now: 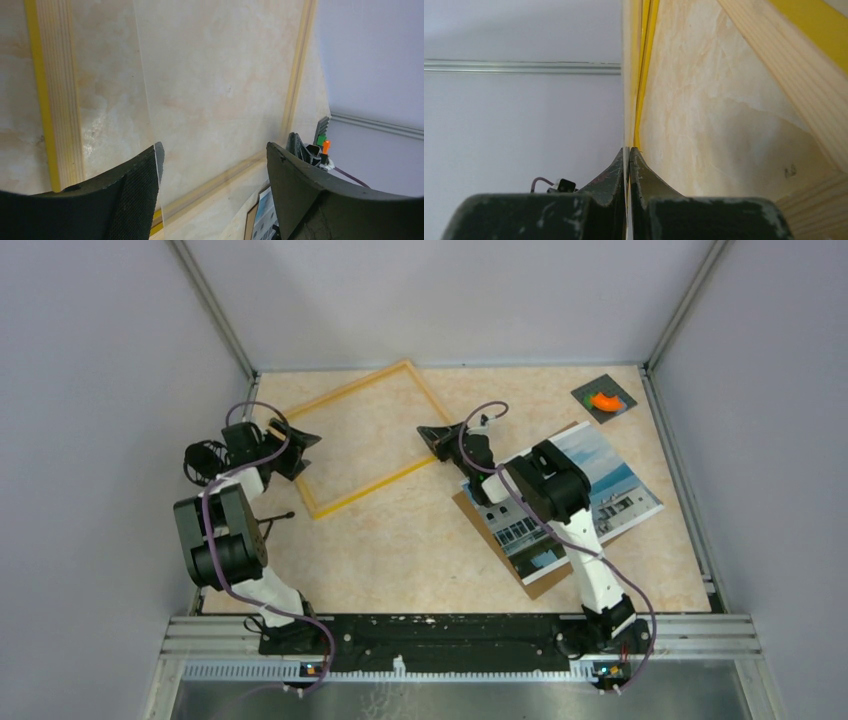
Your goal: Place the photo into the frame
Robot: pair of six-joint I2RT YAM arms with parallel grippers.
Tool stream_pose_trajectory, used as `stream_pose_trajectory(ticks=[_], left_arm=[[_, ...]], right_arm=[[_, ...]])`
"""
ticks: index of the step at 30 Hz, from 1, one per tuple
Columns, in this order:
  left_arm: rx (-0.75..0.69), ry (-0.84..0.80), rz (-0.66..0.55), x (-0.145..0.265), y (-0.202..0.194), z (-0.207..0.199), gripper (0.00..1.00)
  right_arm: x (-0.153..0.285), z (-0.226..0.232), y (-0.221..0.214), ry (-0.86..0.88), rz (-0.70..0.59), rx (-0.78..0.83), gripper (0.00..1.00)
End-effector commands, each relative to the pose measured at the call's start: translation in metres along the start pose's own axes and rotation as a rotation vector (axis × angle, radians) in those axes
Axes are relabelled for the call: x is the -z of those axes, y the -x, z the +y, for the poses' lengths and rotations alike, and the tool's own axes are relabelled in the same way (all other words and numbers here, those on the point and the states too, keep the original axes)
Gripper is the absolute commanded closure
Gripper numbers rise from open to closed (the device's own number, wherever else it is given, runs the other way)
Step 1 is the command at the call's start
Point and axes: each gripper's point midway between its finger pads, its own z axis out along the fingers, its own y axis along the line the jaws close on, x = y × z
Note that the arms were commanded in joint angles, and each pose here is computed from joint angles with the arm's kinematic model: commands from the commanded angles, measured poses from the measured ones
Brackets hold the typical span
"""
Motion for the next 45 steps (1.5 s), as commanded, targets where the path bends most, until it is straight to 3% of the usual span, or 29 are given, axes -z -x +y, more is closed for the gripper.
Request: stream_pose_trajectory(ticks=[1,29,45], left_arm=[[-0.032,-0.015,-0.024,-0.001,0.014,-0.006,0.21],[-0.046,0.078,-0.068,0.005,0.021,0.010,0.19],[-0.082,0.067,-0.110,0.013,0.026,0.004,0.19]], right_arm=[[-0.009,0.008,-0.010,0.020,-0.016,0.014,1.00],[0.013,-0.009,-0.012,-0.066,-0.053,0.029,1.00],[0.004,0.001,-0.028,-0.027,-0.046,0.023,1.00]])
